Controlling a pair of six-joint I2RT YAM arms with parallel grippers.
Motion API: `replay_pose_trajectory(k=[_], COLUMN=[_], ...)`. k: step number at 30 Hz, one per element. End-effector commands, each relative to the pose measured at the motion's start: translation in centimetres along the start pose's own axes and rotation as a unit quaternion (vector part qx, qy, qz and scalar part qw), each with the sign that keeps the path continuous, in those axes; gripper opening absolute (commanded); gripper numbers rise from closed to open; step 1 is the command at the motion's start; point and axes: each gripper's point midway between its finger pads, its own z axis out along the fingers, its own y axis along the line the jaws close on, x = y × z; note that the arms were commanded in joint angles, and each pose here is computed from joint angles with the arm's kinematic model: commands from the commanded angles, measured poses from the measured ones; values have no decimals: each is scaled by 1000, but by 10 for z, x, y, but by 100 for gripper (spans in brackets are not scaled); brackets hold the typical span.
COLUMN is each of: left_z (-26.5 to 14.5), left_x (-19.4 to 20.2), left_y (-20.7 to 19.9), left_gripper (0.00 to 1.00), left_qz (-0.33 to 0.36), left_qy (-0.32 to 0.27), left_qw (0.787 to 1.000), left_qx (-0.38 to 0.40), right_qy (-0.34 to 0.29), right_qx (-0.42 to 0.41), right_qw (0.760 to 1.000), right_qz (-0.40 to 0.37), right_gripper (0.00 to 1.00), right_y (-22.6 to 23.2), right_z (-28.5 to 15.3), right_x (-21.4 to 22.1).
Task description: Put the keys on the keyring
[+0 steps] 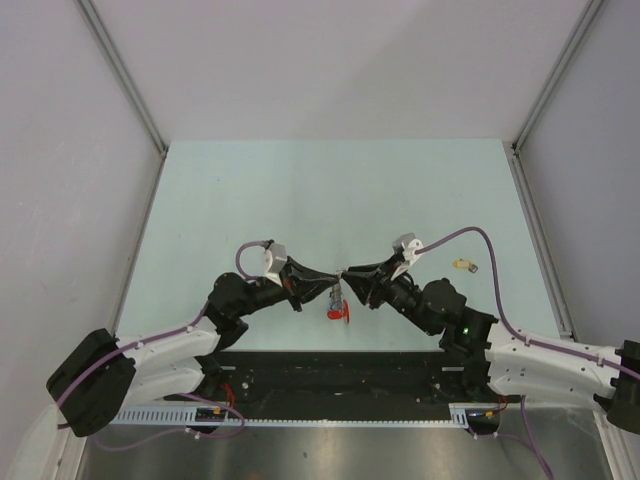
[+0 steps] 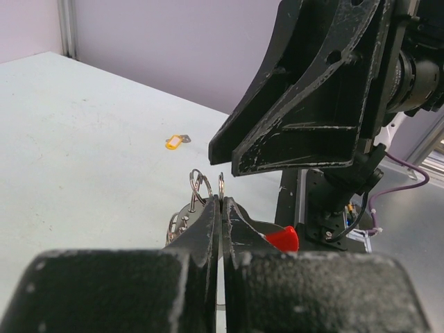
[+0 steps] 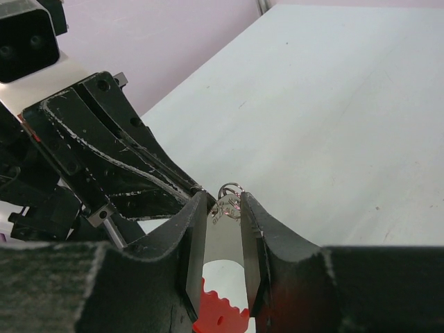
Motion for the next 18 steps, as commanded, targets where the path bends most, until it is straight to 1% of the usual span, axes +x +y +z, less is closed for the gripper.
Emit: replay_pose_trajectory(k=[1, 10, 18], left_z=[4, 6, 7], left_x=[-30, -33, -35], left_y=[-9, -11, -13], left_gripper=[0, 0, 0], left_qz=[29, 27, 36], left_qy=[-51, -58, -68], left_qw=[998, 998, 997], left_qx=[13, 12, 14], right_qy=[-21, -12, -9], right_qx=[-5, 3, 12], right_qw=[1000, 1000, 999], right_qz=[18, 27, 37], right_gripper=[31, 29, 23], right_y=[5, 3, 2], right_z=[3, 9, 12], right_x=[-9, 0, 5])
